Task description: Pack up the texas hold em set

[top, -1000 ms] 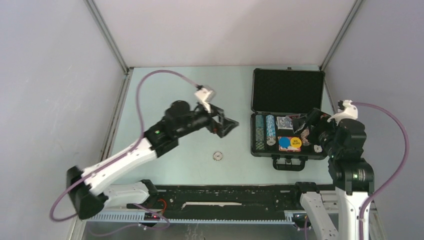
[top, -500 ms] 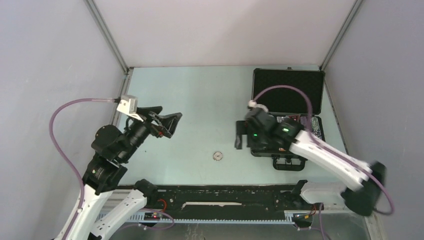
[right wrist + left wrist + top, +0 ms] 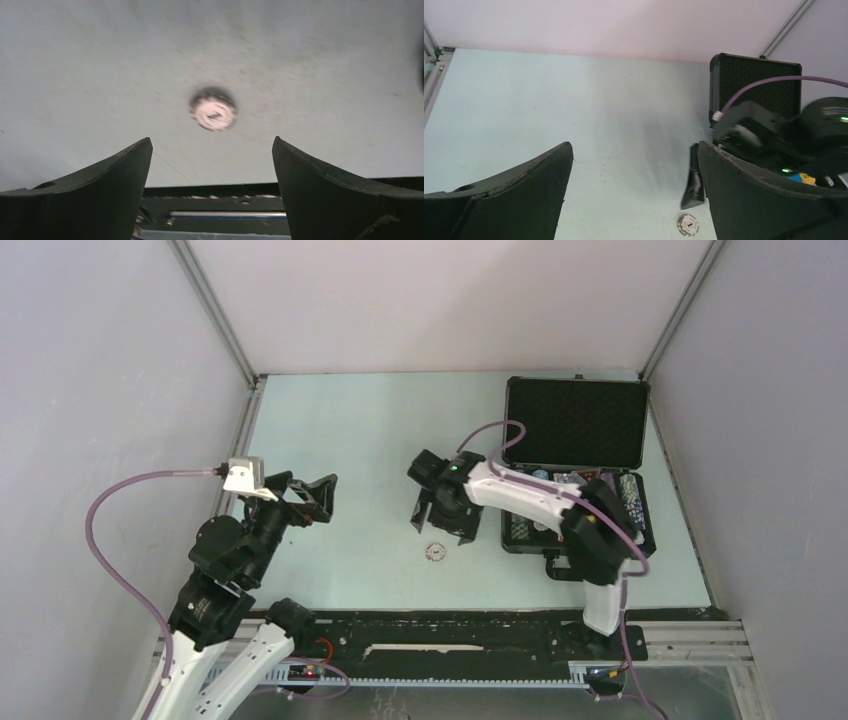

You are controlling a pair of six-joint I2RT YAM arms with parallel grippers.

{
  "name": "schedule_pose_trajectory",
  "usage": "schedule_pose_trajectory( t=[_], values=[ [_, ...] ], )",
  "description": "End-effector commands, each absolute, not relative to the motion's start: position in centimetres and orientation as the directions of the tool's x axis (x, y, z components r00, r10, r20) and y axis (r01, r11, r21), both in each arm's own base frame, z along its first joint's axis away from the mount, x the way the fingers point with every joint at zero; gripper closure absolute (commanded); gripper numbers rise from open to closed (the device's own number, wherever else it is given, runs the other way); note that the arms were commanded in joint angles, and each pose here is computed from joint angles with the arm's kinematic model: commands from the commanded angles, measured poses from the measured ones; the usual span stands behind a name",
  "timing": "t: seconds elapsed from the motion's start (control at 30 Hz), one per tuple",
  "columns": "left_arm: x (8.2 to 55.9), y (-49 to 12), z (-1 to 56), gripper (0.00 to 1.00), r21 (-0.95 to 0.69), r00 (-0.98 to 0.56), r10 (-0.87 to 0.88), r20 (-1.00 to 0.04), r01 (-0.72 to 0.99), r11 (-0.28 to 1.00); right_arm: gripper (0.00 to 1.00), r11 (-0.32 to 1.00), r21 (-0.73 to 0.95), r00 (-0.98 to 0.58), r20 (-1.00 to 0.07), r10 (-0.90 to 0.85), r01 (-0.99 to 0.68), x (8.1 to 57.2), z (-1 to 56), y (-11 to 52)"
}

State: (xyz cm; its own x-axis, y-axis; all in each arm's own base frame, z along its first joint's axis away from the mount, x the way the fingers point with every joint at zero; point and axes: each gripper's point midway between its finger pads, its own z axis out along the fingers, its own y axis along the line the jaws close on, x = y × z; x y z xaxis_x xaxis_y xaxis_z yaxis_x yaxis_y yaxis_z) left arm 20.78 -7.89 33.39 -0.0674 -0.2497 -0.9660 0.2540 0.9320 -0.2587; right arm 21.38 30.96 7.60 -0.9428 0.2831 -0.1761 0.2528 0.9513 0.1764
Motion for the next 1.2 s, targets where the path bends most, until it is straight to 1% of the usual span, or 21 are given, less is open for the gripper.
schedule_pose_trajectory(
  t=[0.0,0.1,0.23,0.47,0.63,0.67,0.7,0.8,0.83,1.17],
  values=[
    [20.8,-6.6,33.6,0.00,-0.238,-0.021,-0.239,-0.971,0.207,0.949,0.00,0.929,0.071,-0.924,-0.103,0.369,0.363,21.6,6.6,33.1],
    [20.8,-6.6,33.6,0.00,-0.235,-0.022,-0.236,-0.972,0.211,0.949,0.00,0.931,0.024,-0.926,-0.090,0.366,0.365,21.5,5.5,33.4],
    [20.6,-6.7,33.6,0.00,-0.233,-0.019,-0.234,-0.972,0.216,0.948,0.01,0.929,0.062,-0.927,-0.074,0.368,0.364,21.0,4.6,33.8],
    [20.6,-6.9,33.5,0.00,-0.231,-0.025,-0.231,-0.973,0.223,0.947,0.04,0.937,0.074,-0.940,0.010,0.342,0.342,19.4,2.4,34.7],
    [20.7,-7.0,33.4,0.00,-0.230,-0.029,-0.230,-0.973,0.227,0.946,0.06,0.931,0.080,-0.933,-0.021,0.358,0.356,20.4,2.1,35.0],
    [20.7,-7.0,33.3,0.00,-0.230,-0.031,-0.229,-0.973,0.227,0.947,0.08,0.931,0.080,-0.933,-0.021,0.360,0.357,20.5,2.1,35.0],
    [20.7,-7.0,33.3,0.00,-0.230,-0.031,-0.229,-0.973,0.228,0.946,0.13,0.929,0.077,-0.931,-0.020,0.365,0.363,20.7,1.9,34.9],
    [20.7,-7.0,33.3,0.00,-0.230,-0.031,-0.229,-0.973,0.229,0.946,0.21,0.923,0.061,-0.924,-0.016,0.382,0.380,20.8,1.5,34.4],
    [20.7,-7.0,33.3,0.00,-0.230,-0.032,-0.229,-0.973,0.229,0.946,0.23,0.922,0.046,-0.921,-0.039,0.387,0.385,21.1,1.3,34.0],
    [20.6,-7.0,33.4,0.00,-0.231,-0.027,-0.231,-0.973,0.232,0.945,0.31,0.911,-0.062,-0.912,-0.058,0.406,0.409,20.5,0.1,32.7]
  ],
)
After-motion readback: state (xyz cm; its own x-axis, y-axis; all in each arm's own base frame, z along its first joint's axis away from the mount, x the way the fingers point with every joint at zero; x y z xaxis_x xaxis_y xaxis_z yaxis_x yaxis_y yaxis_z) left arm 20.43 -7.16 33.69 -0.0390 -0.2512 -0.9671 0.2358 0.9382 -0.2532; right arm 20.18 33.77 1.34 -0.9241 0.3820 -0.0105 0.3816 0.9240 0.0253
